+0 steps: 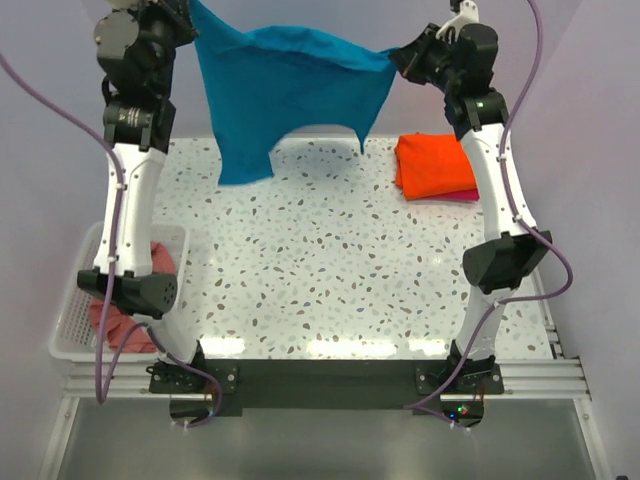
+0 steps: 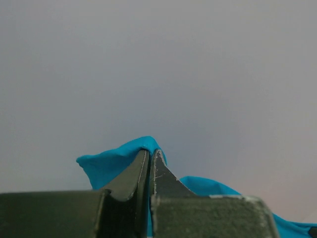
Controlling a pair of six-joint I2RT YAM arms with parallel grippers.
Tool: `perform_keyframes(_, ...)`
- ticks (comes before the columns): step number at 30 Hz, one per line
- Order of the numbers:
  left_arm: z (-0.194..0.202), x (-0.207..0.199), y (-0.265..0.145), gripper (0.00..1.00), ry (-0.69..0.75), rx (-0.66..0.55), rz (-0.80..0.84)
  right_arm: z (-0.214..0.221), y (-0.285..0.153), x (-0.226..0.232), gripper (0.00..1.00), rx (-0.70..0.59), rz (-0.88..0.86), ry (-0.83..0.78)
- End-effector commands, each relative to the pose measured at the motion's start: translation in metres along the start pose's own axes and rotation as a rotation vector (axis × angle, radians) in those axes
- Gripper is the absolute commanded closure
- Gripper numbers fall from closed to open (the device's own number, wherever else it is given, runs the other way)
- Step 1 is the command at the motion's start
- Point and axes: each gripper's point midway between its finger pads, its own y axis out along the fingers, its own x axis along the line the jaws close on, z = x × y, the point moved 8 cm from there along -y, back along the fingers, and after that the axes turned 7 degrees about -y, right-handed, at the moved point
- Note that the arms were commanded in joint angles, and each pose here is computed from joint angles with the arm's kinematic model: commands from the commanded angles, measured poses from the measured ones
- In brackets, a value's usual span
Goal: Fold and stack the t-shirts
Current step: Flatten the tshirt out, then fold the tshirt
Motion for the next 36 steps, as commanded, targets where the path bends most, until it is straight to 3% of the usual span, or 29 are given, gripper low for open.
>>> perform_keyframes(1, -0.03, -0.01, -0.023, 1.0, 0.022, -0.084, 0.08, -0.003, -0.014, -0.005, 1.0, -0.034, -0.005, 0.021)
perform_keyframes(3, -0.026, -0.006, -0.034, 1.0, 0.01, -0.053, 0.068, 0.033, -0.013, -0.021, 1.0, 0.054, 0.032, 0.054)
perform_keyframes(4, 0.004, 0.007, -0.035, 1.0, 0.007, 0.027, 0.045, 0.036, -0.021, -0.021, 1.0, 0.056, 0.034, 0.054)
perform_keyframes(8, 0.057, 0.034, -0.074, 1.0, -0.062, 0.157, -0.012, 0.098, -0.034, -0.041, 1.0, 0.194, 0.07, 0.115)
perform_keyframes(9, 0.054, 0.034, -0.093, 1.0, -0.083, 0.158, -0.019, 0.13, -0.039, -0.051, 1.0, 0.274, 0.094, 0.141)
perform_keyframes(10, 0.091, 0.053, -0.108, 1.0, -0.114, 0.248, -0.078, 0.141, -0.046, -0.053, 1.0, 0.302, 0.095, 0.151)
perform_keyframes(14, 0.15, 0.09, -0.175, 1.0, -0.187, 0.41, -0.23, 0.23, -0.079, -0.073, 1.0, 0.528, 0.159, 0.236)
perform_keyframes(21, 0.241, 0.137, -0.298, 1.0, -0.241, 0.745, -0.424, 0.33, -0.149, -0.093, 1.0, 0.799, 0.292, 0.292)
perform_keyframes(24, 0.253, 0.143, -0.327, 1.0, -0.237, 0.824, -0.475, 0.355, -0.178, -0.096, 1.0, 0.861, 0.341, 0.302)
perform_keyframes(30, 0.256, 0.148, -0.355, 1.0, -0.225, 0.904, -0.6, 0.362, -0.22, -0.094, 0.96, 0.895, 0.419, 0.254)
perform_keyframes(36, 0.249, 0.145, -0.354, 1.0, -0.226, 0.877, -0.642, 0.344, -0.234, -0.088, 0.94, 0.864, 0.441, 0.212)
